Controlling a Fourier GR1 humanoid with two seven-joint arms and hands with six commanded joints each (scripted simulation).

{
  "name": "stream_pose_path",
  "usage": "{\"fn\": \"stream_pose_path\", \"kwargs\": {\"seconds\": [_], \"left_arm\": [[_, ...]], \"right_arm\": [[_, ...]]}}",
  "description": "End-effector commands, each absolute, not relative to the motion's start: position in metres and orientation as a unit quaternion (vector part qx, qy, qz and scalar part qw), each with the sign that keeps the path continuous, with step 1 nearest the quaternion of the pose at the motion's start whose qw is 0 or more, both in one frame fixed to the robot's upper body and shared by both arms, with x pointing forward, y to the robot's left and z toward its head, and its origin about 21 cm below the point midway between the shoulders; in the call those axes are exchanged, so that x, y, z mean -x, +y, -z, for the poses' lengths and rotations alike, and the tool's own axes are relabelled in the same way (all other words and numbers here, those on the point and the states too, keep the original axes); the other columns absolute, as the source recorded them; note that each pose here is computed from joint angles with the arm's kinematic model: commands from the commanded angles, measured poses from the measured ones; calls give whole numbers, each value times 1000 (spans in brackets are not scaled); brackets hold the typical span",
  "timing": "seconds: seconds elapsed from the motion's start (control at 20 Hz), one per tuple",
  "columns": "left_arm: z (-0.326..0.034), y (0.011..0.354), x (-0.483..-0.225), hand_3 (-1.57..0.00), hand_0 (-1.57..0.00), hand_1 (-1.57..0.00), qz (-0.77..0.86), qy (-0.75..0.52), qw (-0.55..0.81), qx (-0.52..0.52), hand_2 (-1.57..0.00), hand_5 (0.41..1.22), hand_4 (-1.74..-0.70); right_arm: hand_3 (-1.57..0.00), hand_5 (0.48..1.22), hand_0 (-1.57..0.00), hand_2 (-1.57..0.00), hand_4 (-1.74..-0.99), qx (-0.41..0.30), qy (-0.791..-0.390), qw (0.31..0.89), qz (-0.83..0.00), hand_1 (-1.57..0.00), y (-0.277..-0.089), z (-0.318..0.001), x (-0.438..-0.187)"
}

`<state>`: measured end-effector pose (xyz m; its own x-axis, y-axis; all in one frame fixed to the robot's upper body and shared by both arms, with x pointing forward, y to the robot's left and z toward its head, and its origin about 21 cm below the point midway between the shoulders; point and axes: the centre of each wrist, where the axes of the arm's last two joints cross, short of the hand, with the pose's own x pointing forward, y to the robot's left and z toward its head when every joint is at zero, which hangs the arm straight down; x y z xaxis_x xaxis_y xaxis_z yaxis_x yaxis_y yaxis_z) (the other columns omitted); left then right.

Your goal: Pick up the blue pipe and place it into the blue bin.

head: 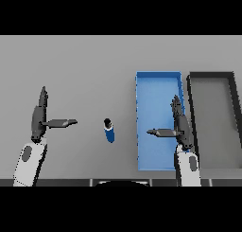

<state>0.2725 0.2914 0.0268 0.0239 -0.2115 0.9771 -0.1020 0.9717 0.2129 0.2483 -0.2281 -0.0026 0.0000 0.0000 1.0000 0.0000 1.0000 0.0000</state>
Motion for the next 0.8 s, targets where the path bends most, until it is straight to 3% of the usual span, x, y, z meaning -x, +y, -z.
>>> {"fn": "stream_pose_path", "kwargs": {"seconds": [0.0,0.25,0.35,0.5,0.75], "left_arm": [[-27,290,-272,1,1,1,39,-700,705,-112,1,594,-967],[-26,280,-271,1,1,1,39,-701,703,-110,1,594,-967],[-34,301,-265,1,1,1,172,-706,684,-67,1,595,-969],[-39,312,-266,1,1,1,227,-695,681,-44,1,596,-969],[-44,306,-254,1,1,1,269,-699,662,3,1,586,-970]], "right_arm": [[1,594,1,1,-1210,1,-707,707,1,1,-229,3,-248],[1,594,1,1,-1210,2,-709,706,-1,1,-240,2,-245],[1,592,1,1,-1206,50,-736,665,-119,1,-255,-8,-235],[1,587,1,1,-1192,62,-733,655,-173,1,-253,-14,-229],[1,580,1,1,-1181,70,-730,655,-183,1,-255,-16,-226]]}}
